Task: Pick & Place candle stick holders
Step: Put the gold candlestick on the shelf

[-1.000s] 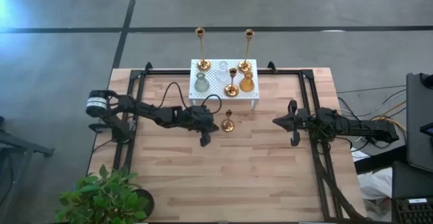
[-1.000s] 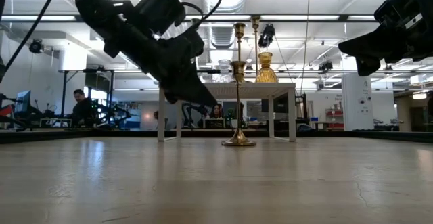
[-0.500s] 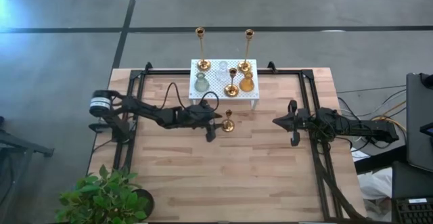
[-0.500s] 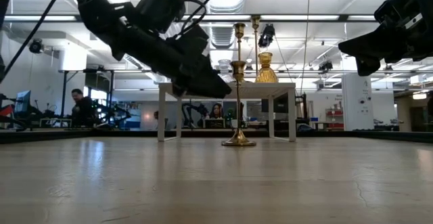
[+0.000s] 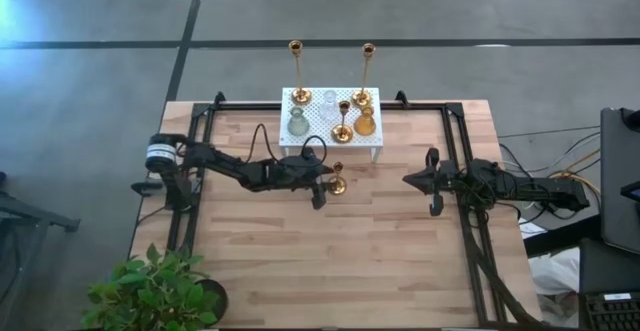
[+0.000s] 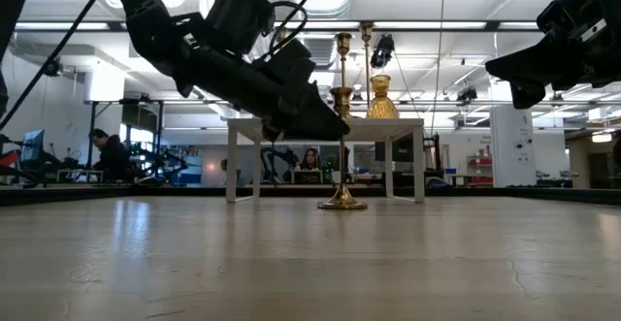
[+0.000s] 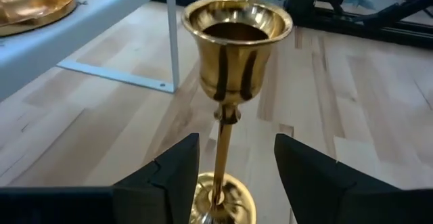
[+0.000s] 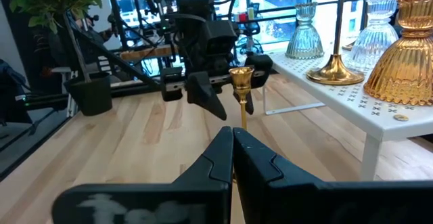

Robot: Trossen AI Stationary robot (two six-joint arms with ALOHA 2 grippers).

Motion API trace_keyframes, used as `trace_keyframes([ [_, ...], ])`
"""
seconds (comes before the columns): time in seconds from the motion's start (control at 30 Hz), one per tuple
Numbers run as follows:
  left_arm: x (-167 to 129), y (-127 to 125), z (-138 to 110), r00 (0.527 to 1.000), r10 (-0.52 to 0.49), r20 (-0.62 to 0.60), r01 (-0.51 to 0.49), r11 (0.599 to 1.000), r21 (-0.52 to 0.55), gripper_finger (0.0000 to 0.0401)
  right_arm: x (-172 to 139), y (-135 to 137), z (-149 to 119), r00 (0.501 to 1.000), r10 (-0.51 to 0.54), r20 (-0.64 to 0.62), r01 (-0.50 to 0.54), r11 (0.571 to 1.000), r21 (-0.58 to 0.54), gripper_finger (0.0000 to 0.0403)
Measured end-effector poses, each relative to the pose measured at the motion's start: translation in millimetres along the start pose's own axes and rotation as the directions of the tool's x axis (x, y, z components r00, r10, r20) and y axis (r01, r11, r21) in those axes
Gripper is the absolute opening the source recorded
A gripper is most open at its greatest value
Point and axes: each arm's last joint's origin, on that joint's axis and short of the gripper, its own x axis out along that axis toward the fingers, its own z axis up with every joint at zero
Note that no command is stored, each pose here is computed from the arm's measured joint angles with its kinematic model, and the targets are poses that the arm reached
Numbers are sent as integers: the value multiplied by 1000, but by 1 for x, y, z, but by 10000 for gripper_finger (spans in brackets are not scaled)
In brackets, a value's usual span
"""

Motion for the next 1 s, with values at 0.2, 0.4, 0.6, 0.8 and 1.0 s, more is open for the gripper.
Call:
trace_keyframes([
  [0.2,8,0,-5,1000,5,-20,-4,1000,16,187,0,0,0,1000,-1,0,1,1000,0,8],
  [0.4,12,0,-3,1000,15,-11,-15,999,28,133,0,0,0,1000,0,0,0,1000,0,8],
  [0.6,11,0,0,1000,26,-2,-26,999,45,22,0,0,0,1000,0,0,0,1000,0,8],
  [0.8,11,0,1,1000,25,-2,-25,999,40,18,0,0,0,1000,0,0,0,1000,0,8],
  [1.0,4,-2,13,999,12,36,-13,1000,28,18,0,0,0,1000,0,0,0,1000,0,8],
])
